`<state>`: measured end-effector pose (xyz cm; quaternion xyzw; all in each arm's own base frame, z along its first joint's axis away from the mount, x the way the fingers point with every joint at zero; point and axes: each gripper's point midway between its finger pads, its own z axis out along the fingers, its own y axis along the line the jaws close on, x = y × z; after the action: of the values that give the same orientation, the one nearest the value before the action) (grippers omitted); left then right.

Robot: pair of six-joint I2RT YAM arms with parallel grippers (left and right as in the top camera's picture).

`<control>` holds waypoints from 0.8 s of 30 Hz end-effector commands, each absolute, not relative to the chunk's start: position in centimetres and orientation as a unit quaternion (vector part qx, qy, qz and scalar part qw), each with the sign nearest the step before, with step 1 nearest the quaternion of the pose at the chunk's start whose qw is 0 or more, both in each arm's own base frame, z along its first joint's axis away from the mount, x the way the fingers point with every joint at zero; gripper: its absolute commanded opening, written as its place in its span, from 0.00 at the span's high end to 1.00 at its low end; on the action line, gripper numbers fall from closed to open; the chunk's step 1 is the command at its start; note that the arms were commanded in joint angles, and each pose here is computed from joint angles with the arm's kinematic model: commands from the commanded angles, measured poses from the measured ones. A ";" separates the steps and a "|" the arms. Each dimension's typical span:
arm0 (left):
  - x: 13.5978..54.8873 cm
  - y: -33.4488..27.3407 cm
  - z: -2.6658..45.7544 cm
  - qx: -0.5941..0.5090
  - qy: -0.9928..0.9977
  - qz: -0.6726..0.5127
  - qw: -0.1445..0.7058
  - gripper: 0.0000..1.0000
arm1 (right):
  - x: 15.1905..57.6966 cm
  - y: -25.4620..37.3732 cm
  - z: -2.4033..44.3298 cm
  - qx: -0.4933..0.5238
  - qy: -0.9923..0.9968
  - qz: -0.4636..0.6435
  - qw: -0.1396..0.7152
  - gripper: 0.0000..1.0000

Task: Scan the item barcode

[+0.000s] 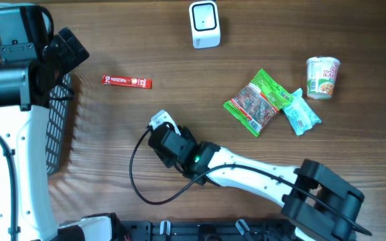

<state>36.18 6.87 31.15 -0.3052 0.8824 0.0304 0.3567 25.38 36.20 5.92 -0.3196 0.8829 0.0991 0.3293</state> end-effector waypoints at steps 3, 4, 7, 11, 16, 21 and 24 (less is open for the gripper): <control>36.1 7.2 31.7 -0.305 0.880 0.035 0.363 0.00 | 25.5 37.1 5.1 -0.338 0.875 0.096 0.332 0.60; 36.1 7.2 31.7 -0.305 0.880 0.036 0.363 0.00 | 25.4 37.1 4.9 -0.340 0.876 0.097 0.328 0.60; 36.1 7.2 31.7 -0.305 0.880 0.035 0.363 0.00 | 25.0 37.2 3.5 -0.348 0.879 0.096 0.312 0.62; 36.1 7.2 31.7 -0.305 0.880 0.035 0.363 0.00 | 24.2 37.4 3.1 -0.357 0.880 0.109 0.293 0.64; 36.1 7.2 31.7 -0.305 0.880 0.035 0.363 0.00 | 23.8 36.5 1.2 -0.376 0.882 0.086 0.271 0.61; 36.1 7.2 31.7 -0.305 0.880 0.036 0.363 0.00 | 23.9 36.1 0.2 -0.375 0.885 0.068 0.267 0.71; 36.1 7.2 31.7 -0.305 0.880 0.035 0.363 0.00 | 24.7 36.5 2.9 -0.337 0.891 0.095 0.288 0.96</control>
<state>36.18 6.87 31.15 -0.3052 0.8824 0.0304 0.3567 24.42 36.15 1.61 -0.3630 0.8842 0.0758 0.2839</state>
